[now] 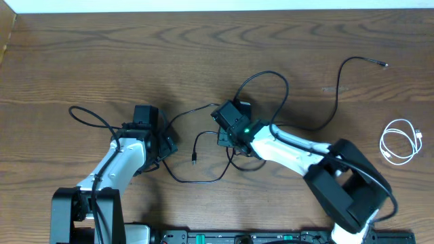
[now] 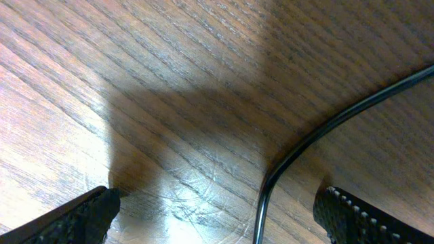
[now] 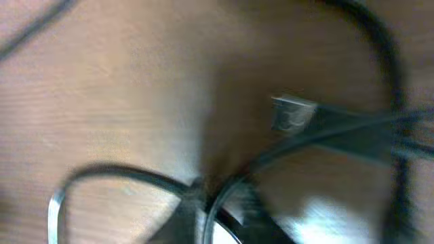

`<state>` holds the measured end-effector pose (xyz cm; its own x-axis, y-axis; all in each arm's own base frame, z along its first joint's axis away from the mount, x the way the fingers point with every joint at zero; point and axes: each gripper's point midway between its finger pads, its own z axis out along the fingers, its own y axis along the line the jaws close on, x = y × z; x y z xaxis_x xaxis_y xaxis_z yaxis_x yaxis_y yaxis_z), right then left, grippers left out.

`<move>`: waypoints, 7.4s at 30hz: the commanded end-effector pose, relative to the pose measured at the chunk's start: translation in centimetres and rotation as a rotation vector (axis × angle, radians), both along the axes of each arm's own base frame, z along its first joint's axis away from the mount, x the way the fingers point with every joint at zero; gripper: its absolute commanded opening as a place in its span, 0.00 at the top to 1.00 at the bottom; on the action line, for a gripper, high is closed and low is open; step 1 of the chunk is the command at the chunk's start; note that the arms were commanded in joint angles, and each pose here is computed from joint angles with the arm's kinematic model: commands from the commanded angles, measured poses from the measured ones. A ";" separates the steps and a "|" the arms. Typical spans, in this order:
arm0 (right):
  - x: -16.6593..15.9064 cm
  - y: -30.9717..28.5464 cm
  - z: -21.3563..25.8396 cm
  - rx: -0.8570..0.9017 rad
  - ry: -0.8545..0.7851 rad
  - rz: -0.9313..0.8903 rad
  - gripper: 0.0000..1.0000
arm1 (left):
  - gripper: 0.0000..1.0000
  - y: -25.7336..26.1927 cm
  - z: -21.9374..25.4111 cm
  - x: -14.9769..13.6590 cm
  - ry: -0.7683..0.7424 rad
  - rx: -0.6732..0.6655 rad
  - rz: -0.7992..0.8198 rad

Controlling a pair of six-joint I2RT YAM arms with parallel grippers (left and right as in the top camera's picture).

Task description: Untangle cables

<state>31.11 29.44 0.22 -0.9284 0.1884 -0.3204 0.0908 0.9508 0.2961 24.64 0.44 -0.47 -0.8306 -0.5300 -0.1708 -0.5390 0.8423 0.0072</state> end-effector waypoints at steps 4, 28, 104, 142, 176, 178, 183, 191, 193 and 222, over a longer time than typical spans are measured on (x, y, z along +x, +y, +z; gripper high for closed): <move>-0.4 -0.5 -3.4 -0.042 0.042 -0.010 0.99 | 0.02 0.3 -1.6 -2.2 0.086 0.015 -0.005; 0.2 0.2 8.4 -0.020 -0.219 0.284 0.99 | 0.02 0.3 -1.6 -2.2 0.085 0.015 -0.005; 5.4 -8.0 8.6 0.131 -0.168 0.412 0.99 | 0.02 0.3 -1.6 -2.2 0.086 0.015 -0.005; 7.9 -16.5 7.2 -0.331 -0.198 0.167 0.99 | 0.02 0.3 -1.6 -2.2 0.086 0.015 -0.004; 8.6 -18.9 5.4 -0.497 -0.184 0.109 0.37 | 0.02 0.3 -1.6 -2.2 0.085 0.015 -0.004; 8.6 -19.3 4.8 -0.506 -0.167 0.104 0.37 | 0.02 0.3 -1.6 -2.2 0.085 0.015 -0.005; 8.7 -20.7 3.0 -0.539 -0.125 0.083 0.36 | 0.02 0.3 -1.6 -2.2 0.086 0.015 -0.005; 8.7 -25.2 1.2 -0.672 -0.058 0.002 0.36 | 0.02 0.3 -1.6 -2.2 0.085 0.015 -0.005; 8.6 -25.9 0.7 -0.676 -0.040 -0.011 0.36 | 0.02 0.3 -1.6 -2.2 0.086 0.015 -0.004; 6.8 -34.3 -0.5 -0.695 0.115 -0.180 0.93 | 0.02 0.3 -1.6 -2.2 0.085 0.015 -0.005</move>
